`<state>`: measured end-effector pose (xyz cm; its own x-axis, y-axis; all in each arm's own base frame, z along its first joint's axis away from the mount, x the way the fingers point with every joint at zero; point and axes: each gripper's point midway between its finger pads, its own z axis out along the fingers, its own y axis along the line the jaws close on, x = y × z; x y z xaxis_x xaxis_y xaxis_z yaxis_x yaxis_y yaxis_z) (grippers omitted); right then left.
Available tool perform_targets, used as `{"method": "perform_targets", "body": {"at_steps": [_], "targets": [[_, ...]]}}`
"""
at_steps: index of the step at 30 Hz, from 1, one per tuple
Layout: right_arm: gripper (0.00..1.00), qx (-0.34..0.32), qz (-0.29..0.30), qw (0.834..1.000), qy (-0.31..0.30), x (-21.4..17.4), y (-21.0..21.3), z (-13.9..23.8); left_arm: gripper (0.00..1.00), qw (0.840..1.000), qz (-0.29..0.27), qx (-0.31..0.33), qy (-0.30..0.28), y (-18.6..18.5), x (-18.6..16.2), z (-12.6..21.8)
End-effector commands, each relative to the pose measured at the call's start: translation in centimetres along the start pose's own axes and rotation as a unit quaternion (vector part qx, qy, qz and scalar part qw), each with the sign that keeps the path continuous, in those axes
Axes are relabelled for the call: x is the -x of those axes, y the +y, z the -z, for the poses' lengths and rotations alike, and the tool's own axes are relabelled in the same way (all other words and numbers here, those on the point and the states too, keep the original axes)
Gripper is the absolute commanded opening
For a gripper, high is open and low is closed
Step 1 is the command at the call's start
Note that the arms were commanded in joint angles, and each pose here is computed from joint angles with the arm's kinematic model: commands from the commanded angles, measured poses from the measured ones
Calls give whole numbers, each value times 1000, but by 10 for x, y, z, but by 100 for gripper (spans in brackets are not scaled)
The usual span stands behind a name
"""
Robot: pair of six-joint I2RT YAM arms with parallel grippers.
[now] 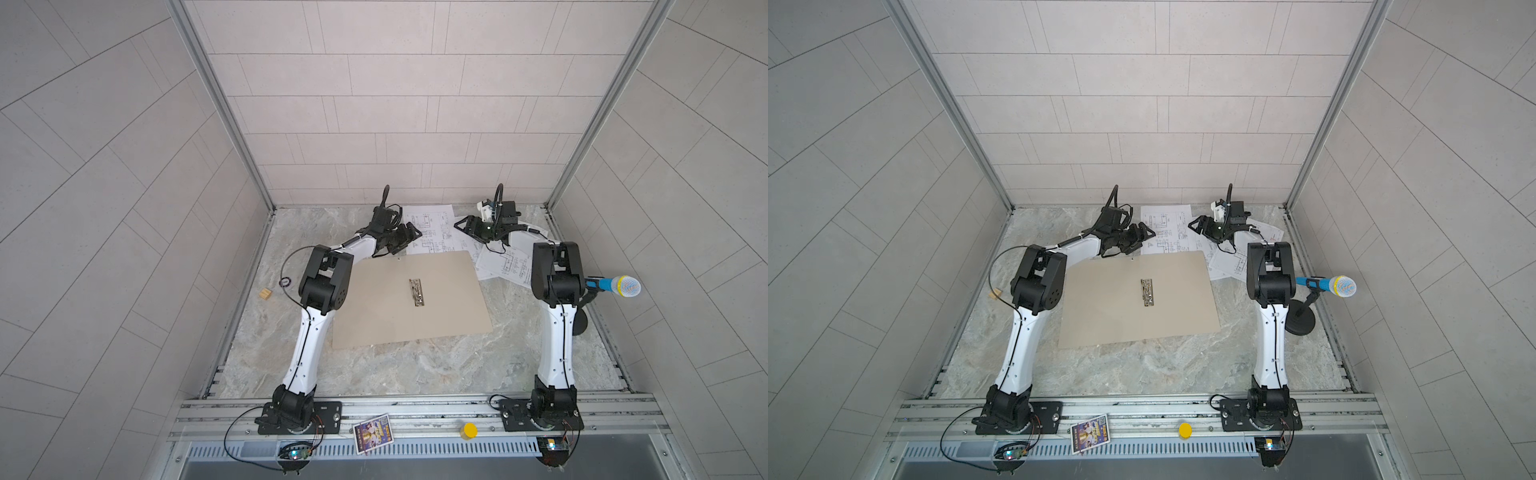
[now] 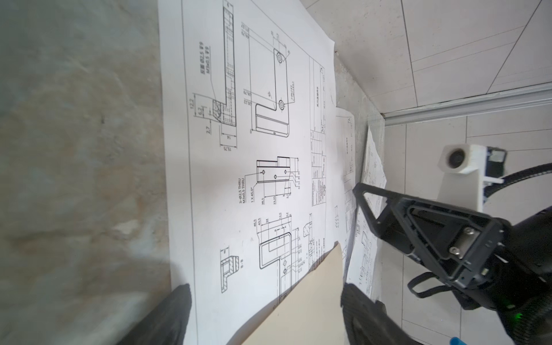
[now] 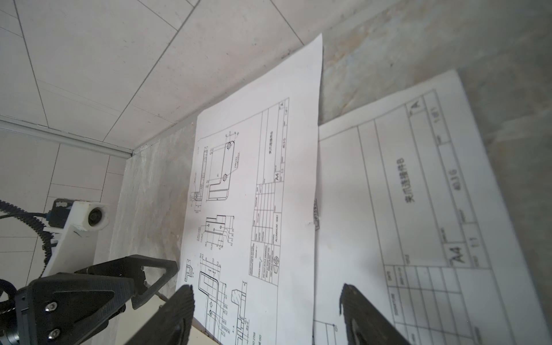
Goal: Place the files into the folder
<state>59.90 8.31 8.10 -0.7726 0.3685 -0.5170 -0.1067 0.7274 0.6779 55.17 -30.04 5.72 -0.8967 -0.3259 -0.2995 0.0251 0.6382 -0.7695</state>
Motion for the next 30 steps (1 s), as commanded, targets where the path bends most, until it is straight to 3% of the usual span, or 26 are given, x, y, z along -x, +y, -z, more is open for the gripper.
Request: {"method": "perform_targets", "body": {"at_steps": [1,11,20,30], "targets": [[78,0,10,1000,14,-8,-6,-12,85,999,-18,27,16,9,-9,-3],[76,-5,4,999,33,-16,-13,-31,86,998,-42,42,5,2,1,8],[76,7,12,999,43,-18,-5,-42,86,994,-51,95,22,27,-5,5],[74,28,13,997,65,-34,11,-51,86,995,-57,67,46,18,-16,-7]]}}
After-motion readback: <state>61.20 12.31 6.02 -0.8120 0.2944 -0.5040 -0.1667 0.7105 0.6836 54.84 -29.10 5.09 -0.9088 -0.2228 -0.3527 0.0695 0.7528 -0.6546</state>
